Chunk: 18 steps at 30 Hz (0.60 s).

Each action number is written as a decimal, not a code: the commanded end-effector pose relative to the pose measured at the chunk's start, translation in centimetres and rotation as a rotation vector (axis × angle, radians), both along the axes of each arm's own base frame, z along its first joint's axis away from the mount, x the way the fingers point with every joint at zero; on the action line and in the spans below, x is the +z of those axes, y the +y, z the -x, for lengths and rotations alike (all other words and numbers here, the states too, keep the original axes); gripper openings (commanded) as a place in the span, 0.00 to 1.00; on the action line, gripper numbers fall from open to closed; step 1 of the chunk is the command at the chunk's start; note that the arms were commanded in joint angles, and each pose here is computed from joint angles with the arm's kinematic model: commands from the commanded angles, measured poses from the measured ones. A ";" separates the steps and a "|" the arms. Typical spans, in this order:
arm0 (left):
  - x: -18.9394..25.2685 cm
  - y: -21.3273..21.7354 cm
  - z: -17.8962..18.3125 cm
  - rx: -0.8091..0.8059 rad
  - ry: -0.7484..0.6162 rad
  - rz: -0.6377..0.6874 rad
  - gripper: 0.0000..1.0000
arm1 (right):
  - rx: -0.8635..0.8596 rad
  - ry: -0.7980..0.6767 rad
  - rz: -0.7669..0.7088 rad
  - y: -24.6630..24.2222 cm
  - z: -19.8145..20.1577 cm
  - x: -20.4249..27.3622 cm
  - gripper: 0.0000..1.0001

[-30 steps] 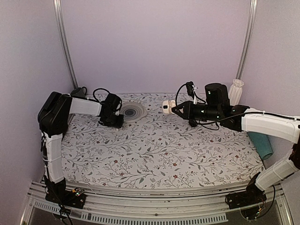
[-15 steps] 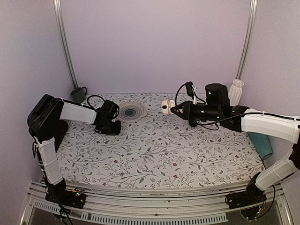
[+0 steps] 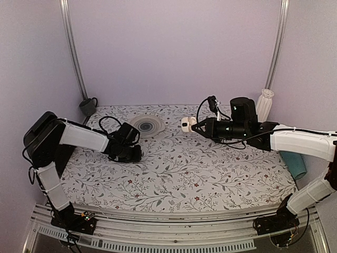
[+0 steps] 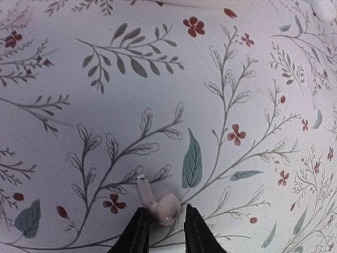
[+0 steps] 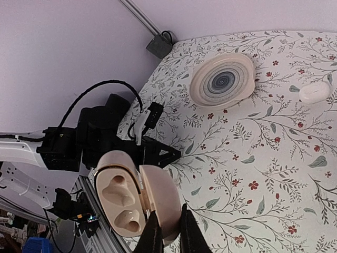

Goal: Insert the wireless bluetooth earbuds into the charging case
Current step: Move the right earbud to the center of the board.

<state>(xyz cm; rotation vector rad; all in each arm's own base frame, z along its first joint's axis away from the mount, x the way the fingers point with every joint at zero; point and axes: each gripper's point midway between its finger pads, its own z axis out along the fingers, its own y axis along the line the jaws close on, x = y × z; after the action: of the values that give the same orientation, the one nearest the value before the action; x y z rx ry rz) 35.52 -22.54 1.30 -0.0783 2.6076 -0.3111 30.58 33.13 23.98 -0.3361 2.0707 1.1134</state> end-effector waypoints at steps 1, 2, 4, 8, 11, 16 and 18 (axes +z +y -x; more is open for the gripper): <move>-2.4 -0.4 5.1 -0.005 0.118 -0.015 0.25 | 0.021 -0.009 -0.034 0.3 0.1 0.3 0.04; -2.2 -0.6 5.5 -0.008 0.116 -0.010 0.25 | 0.024 -0.008 -0.036 0.4 0.1 0.2 0.04; -1.8 -1.0 5.9 -0.017 0.106 -0.001 0.25 | 0.032 -0.003 -0.037 0.5 0.2 0.1 0.04; 0.5 -1.5 5.3 -0.022 0.055 0.021 0.25 | 0.038 -0.004 -0.040 0.6 0.2 0.2 0.04; 2.5 -0.7 4.3 -0.001 0.013 -0.001 0.26 | 0.037 -0.005 -0.040 0.5 0.3 0.2 0.04; 2.9 2.8 4.1 0.063 0.012 -0.041 0.34 | 0.033 -0.006 -0.036 0.4 0.2 0.0 0.04; 2.5 3.6 4.4 0.074 0.027 -0.033 0.35 | 0.030 -0.002 -0.033 0.4 0.2 -0.1 0.04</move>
<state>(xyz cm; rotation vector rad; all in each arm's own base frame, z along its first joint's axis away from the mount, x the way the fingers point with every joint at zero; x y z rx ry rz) 31.58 -21.69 4.11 -0.1227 2.6115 -0.3030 30.11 33.59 23.81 -0.3632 2.0660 1.1546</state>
